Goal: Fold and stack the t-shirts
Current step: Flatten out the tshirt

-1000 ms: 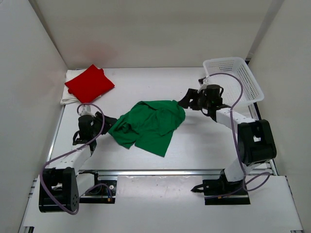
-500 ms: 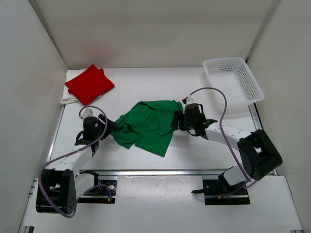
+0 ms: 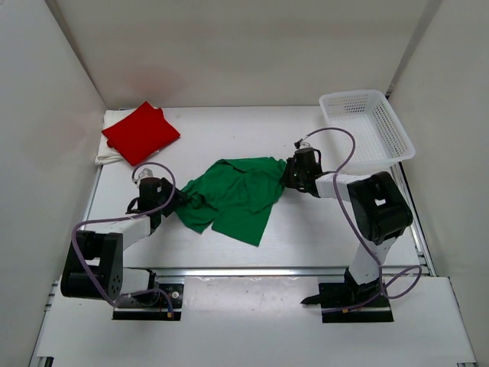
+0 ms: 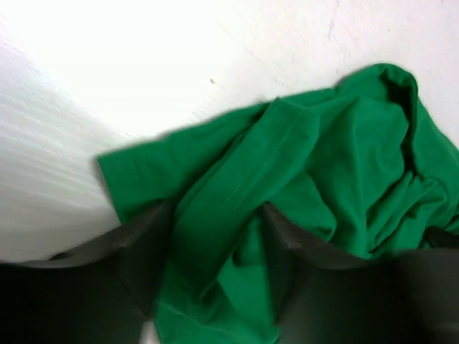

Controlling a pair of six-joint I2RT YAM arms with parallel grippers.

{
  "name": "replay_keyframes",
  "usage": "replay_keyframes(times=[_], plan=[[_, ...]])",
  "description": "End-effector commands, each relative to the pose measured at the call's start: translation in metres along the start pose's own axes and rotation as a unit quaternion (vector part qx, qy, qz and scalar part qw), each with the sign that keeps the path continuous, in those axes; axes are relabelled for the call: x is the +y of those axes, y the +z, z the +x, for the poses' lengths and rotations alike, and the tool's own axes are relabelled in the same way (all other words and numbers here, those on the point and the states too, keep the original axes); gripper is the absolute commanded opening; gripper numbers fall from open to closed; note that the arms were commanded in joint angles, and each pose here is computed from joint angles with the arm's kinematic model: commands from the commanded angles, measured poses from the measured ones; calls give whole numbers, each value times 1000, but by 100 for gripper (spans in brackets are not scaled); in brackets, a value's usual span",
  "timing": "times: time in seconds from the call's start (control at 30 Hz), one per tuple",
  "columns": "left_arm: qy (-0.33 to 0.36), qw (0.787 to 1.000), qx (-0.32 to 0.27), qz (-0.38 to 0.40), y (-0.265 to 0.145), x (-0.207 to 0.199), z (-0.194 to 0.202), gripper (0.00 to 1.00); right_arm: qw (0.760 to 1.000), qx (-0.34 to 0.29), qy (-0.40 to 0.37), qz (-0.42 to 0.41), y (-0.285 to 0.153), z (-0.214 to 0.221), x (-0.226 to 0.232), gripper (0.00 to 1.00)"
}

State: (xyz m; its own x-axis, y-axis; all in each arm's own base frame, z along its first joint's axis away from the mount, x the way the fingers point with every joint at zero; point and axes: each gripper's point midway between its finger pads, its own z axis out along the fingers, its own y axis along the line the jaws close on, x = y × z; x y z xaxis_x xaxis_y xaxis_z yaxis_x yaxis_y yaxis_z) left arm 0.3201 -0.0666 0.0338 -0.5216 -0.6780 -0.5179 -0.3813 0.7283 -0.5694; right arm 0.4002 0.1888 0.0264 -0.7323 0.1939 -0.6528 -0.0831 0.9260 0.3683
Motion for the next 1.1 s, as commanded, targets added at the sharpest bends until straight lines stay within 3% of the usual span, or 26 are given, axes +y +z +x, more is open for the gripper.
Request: replay_keyframes(times=[0.0, 0.03, 0.1, 0.13, 0.17, 0.23, 0.3, 0.4, 0.57, 0.8, 0.9, 0.93, 0.97, 1.0, 1.03, 1.07], plan=[[-8, 999, -35, 8, 3, -2, -16, 57, 999, -33, 8, -40, 1, -33, 20, 0], [-12, 1000, -23, 14, 8, -5, -16, 34, 998, -39, 4, -42, -3, -41, 25, 0], [-18, 1000, -11, 14, 14, -8, -19, 12, 997, -56, -15, -49, -17, -56, 36, 0], [-22, 999, -7, 37, 13, -22, -25, 1, 996, -67, -23, -49, -27, -63, 39, 0], [-20, 998, -21, 57, 8, -39, -38, 0, 994, -92, -30, -58, -46, -77, 49, 0], [-3, 996, -44, 77, -6, -63, -57, 0, 988, -124, -48, -73, -74, -91, 62, 0], [21, 987, -92, 127, -40, -107, -83, 0, 981, -166, -56, -89, -115, -113, 76, 0], [34, 971, -159, 176, -87, -139, -118, 0, 970, -201, -89, -101, -164, -127, 94, 0], [12, 949, -212, 232, -145, -141, -162, 0, 947, -260, -128, -141, -256, -143, 125, 0], [71, 927, -281, 238, -216, -183, -198, 0, 907, -347, -142, -193, -382, -183, 164, 0], [79, 915, -340, 204, -230, -176, -211, 0, 905, -365, -129, -177, -384, -205, 154, 0], [83, 913, -346, 202, -227, -173, -207, 5, 911, -359, -117, -166, -371, -214, 140, 0], [71, 902, -372, 204, -226, -165, -202, 17, 916, -325, -123, -202, -351, -206, 142, 0], [65, 900, -379, 205, -215, -151, -190, 23, 917, -335, -87, -196, -335, -226, 118, 0], [52, 892, -400, 205, -216, -143, -191, 36, 927, -291, -58, -230, -311, -212, 105, 0], [51, 901, -385, 191, -194, -124, -173, 51, 929, -257, -40, -262, -279, -204, 103, 0]])
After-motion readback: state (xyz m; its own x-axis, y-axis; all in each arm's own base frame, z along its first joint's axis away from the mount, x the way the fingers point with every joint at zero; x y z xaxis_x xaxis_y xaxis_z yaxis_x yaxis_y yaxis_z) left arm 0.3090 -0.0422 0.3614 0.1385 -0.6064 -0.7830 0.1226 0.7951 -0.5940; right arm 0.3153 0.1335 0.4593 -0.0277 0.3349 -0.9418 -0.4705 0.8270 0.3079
